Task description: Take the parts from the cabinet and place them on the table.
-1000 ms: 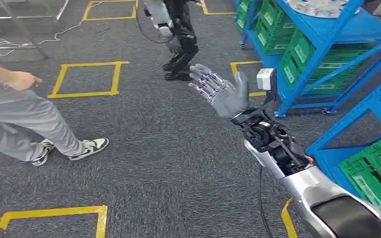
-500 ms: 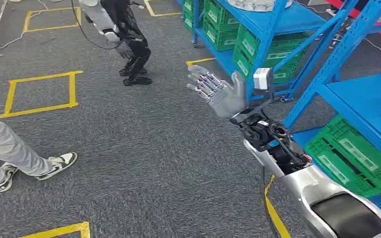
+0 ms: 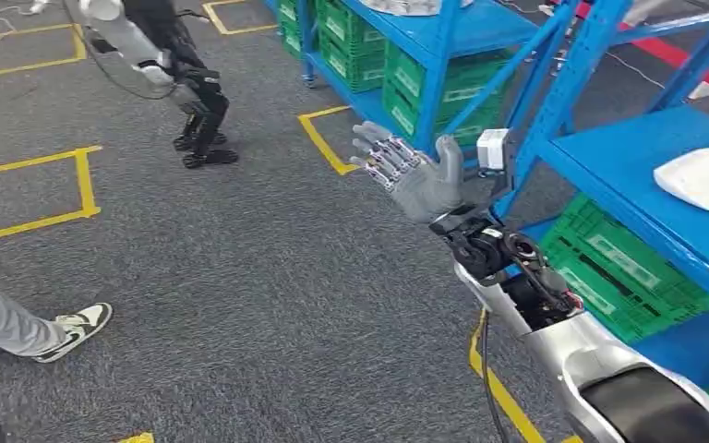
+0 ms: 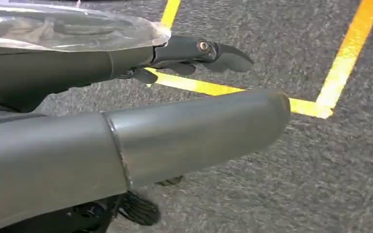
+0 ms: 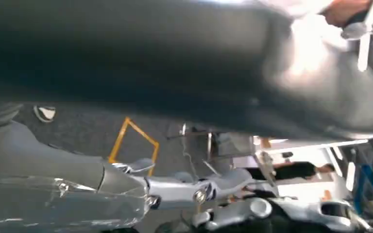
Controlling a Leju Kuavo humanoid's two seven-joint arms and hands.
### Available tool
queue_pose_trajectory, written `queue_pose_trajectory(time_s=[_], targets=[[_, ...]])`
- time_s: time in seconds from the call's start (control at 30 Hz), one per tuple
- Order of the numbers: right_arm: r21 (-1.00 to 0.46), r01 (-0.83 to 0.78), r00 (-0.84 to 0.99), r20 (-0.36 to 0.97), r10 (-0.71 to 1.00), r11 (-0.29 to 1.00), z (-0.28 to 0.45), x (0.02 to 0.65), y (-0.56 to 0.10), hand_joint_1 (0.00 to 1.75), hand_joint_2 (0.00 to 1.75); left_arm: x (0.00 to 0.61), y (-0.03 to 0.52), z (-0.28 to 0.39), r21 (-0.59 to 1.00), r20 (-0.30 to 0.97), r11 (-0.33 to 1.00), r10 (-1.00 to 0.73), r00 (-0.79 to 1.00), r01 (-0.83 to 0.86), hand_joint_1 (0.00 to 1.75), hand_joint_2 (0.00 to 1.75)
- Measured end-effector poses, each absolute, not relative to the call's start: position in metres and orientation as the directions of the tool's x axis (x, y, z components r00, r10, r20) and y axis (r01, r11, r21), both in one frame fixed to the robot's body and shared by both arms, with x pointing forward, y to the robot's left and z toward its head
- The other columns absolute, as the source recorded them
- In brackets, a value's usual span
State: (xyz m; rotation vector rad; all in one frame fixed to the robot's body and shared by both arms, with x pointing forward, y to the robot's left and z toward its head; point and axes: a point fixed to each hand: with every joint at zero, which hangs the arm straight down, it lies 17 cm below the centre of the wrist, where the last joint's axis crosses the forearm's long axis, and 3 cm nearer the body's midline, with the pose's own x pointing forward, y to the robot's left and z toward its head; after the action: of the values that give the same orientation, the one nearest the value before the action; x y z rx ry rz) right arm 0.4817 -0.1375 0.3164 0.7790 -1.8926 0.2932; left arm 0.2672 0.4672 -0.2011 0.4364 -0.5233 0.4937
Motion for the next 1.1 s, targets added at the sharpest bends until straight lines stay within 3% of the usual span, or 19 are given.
queue_pose_trajectory(time_s=[1.1], targets=[[0.126, -0.619, -0.290, 0.880, -0.375, 0.775, 0.3256, 0.4769, -0.1428, 0.00, 0.00, 0.2635, 0.4676, -0.2028, 0.261, 0.562, 0.798, 0.332, 0.757, -0.544, 0.00, 0.00]])
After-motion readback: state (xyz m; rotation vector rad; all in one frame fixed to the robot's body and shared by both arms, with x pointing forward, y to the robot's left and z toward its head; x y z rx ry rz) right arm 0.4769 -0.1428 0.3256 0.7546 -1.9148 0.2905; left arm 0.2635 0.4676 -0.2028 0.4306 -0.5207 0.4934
